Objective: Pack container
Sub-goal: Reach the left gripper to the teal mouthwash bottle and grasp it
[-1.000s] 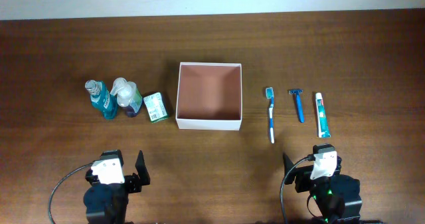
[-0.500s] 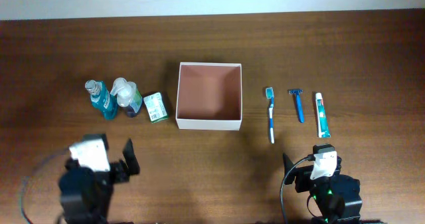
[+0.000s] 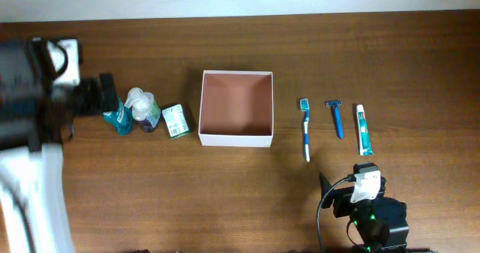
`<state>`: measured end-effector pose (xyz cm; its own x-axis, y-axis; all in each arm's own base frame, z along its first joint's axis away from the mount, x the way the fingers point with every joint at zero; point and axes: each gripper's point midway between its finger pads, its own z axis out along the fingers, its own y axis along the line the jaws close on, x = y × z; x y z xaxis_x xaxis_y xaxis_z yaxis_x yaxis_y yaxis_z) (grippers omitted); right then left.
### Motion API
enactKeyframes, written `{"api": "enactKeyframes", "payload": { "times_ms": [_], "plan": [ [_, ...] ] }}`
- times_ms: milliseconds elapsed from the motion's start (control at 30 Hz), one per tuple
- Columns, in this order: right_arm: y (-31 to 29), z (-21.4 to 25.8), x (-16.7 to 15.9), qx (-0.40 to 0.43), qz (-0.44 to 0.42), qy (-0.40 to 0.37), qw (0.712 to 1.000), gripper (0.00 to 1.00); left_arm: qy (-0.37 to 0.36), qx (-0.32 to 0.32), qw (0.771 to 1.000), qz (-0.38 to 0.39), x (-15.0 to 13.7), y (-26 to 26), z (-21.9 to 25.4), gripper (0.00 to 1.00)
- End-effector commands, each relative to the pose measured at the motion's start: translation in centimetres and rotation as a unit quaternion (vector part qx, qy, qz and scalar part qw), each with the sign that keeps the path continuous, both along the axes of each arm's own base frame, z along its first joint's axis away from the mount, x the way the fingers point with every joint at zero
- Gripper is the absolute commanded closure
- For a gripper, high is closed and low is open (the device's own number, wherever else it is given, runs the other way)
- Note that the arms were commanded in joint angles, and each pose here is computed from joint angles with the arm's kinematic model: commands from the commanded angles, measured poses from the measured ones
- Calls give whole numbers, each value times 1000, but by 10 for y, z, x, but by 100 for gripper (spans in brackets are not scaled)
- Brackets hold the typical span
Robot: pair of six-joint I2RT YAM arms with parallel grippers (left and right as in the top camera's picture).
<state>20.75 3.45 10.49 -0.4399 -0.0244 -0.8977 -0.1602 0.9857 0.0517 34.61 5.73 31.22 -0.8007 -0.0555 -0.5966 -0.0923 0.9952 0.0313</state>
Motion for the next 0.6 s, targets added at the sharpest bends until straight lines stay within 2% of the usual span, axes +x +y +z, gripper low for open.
{"api": "enactKeyframes", "payload": {
  "times_ms": [0, 100, 333, 500, 567],
  "plan": [
    [-1, -1, 0, 0, -1, -3, 1000, 1, 39, -30, 998, -35, 25, -8, -26, 1],
    [-1, -1, 0, 0, -1, -3, 1000, 1, 75, -8, 997, -8, 37, 13, -53, 1],
    [-1, -1, 0, 0, -1, -3, 1000, 1, 129, -13, 991, 25, 55, 44, -103, 1],
    [-1, -1, 0, 0, -1, -3, 1000, 1, 171, -13, 985, 9, 62, 51, -139, 10],
    [-1, -1, 0, 0, -1, -3, 1000, 1, 186, -13, 982, 3, 64, 52, -152, 11]
  ]
}}
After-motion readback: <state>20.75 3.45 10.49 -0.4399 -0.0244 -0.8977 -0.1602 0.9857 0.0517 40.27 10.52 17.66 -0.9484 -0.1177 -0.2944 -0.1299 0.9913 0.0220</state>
